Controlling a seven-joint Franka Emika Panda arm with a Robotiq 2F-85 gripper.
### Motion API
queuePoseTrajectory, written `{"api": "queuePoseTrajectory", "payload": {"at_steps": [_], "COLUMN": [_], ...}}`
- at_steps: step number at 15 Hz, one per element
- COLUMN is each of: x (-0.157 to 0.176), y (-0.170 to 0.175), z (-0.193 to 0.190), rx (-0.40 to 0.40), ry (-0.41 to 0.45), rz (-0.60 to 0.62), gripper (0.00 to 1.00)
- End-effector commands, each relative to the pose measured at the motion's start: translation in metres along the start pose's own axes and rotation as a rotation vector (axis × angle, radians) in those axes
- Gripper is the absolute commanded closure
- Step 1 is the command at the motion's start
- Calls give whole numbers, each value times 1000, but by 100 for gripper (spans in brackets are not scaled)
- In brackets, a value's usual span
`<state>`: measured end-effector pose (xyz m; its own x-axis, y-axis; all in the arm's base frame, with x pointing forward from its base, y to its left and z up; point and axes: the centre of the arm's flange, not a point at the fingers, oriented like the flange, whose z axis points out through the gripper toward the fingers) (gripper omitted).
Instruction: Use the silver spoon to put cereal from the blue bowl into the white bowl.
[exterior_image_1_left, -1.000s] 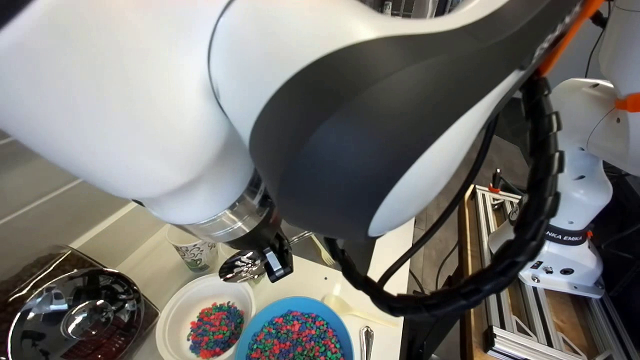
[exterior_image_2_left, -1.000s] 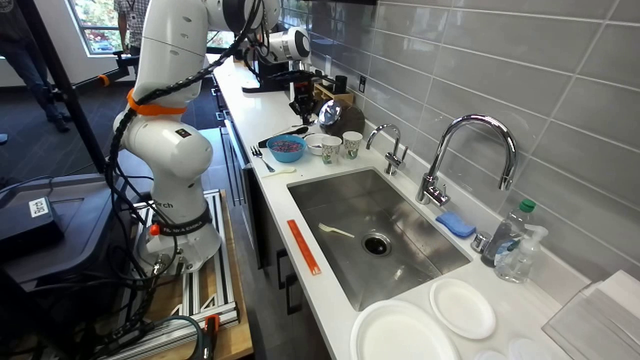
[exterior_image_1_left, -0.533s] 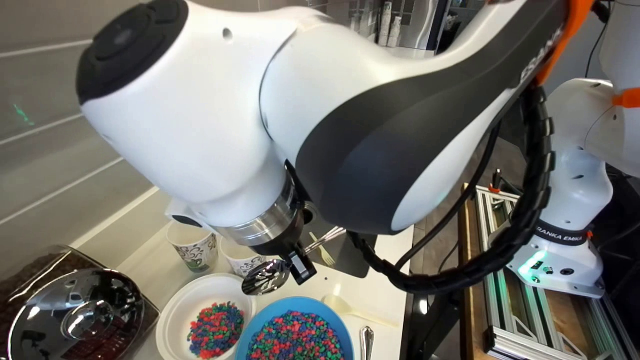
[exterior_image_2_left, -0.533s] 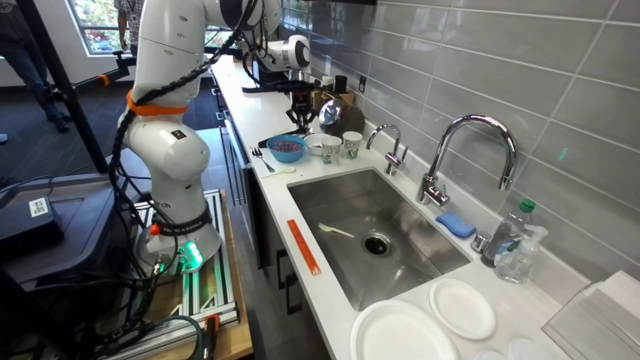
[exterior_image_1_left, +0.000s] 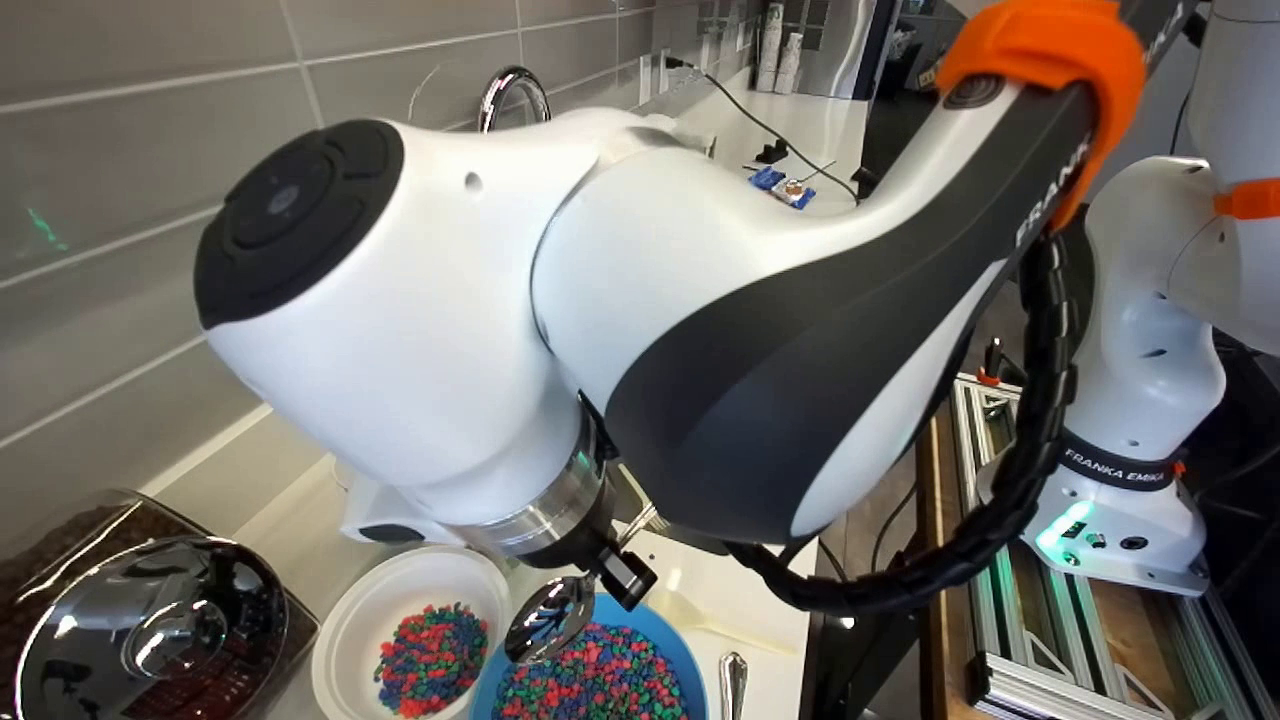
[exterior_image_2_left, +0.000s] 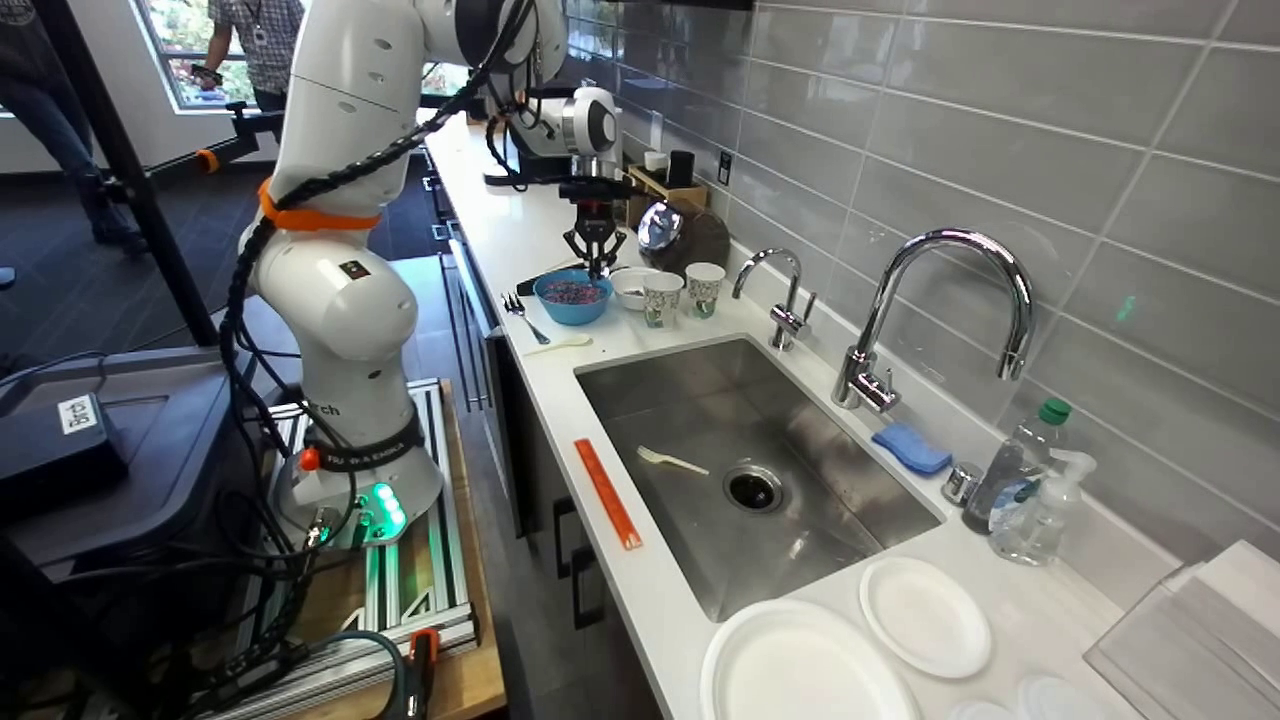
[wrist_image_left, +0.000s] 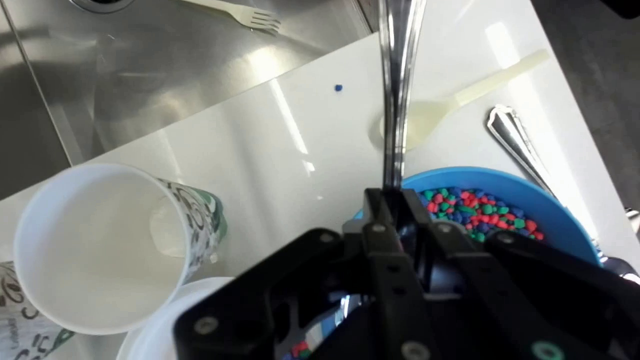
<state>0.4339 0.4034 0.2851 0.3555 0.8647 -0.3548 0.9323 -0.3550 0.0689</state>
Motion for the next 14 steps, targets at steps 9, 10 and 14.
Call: {"api": "queuePoseTrajectory", "payload": {"at_steps": [9,10,14], "x": [39,43,57], "y": [-6,-5,-3], "z": [16,16,17], "rx": [59,60,73], "ry": [58,61,74], "rz": [-260,-276,-344], "gripper": [97,97,97]}}
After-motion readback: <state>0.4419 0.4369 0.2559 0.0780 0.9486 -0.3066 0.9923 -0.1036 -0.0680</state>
